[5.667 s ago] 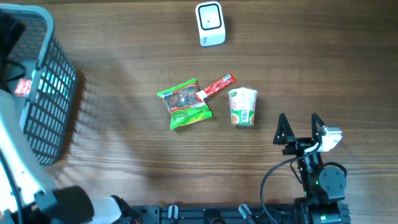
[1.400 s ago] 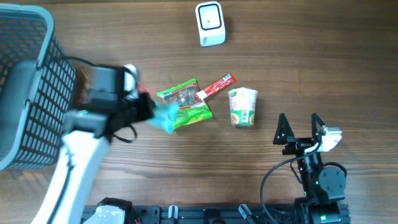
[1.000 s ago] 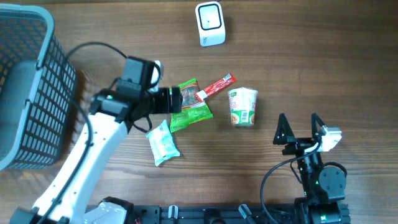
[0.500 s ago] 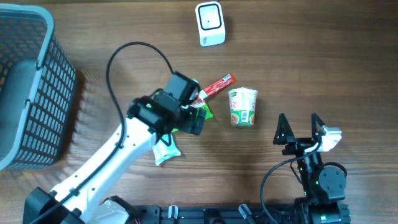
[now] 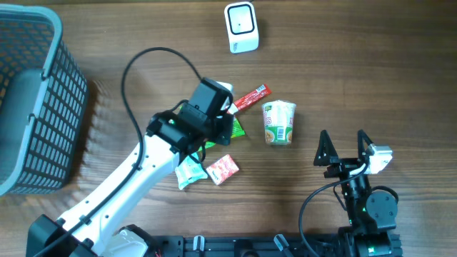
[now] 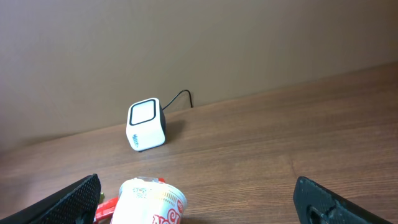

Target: Scan the item barcode

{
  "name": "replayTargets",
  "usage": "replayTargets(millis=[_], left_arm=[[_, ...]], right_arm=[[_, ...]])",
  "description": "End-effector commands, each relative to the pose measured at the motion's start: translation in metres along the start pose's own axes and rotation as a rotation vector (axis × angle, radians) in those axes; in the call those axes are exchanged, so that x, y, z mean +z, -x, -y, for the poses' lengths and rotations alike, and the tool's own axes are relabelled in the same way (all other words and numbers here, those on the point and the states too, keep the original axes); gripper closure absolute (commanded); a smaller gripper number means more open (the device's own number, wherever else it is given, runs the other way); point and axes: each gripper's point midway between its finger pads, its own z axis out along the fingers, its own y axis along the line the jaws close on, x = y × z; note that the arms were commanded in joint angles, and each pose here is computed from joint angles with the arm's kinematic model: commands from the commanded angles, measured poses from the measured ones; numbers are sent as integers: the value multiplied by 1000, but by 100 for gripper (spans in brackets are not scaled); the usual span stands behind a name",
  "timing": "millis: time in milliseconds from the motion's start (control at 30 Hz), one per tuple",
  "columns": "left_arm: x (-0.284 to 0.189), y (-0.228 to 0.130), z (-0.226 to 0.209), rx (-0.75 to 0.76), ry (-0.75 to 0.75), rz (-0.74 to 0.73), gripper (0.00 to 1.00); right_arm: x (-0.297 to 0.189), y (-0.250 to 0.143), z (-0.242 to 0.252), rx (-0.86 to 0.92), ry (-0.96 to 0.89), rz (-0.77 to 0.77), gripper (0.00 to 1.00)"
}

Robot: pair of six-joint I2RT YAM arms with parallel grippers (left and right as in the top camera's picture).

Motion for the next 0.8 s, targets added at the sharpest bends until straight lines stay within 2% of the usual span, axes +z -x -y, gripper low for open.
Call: replayTargets(millis=[0, 100, 200, 233, 267, 367, 767], left_arm=[[-19, 17, -74, -302, 225, 99, 90], [-29, 17, -134, -454, 317, 105, 79], [-42, 12, -184, -588, 393, 118, 62], [-46, 10, -199, -628, 413, 125, 41], [-50, 7, -211, -662, 432, 130, 0], [-54, 1, -224, -699, 455, 121, 0], [-54, 0, -224, -700, 455, 121, 0]], right_arm=[[0, 2, -1, 7, 6, 10, 0], [0, 2, -1, 7, 6, 10, 0], [0, 2, -1, 7, 6, 10, 0], [0, 2, -1, 7, 6, 10, 0], [0, 2, -1, 7, 6, 10, 0], [0, 2, -1, 7, 6, 10, 0], [0, 2, -1, 7, 7, 10, 0]])
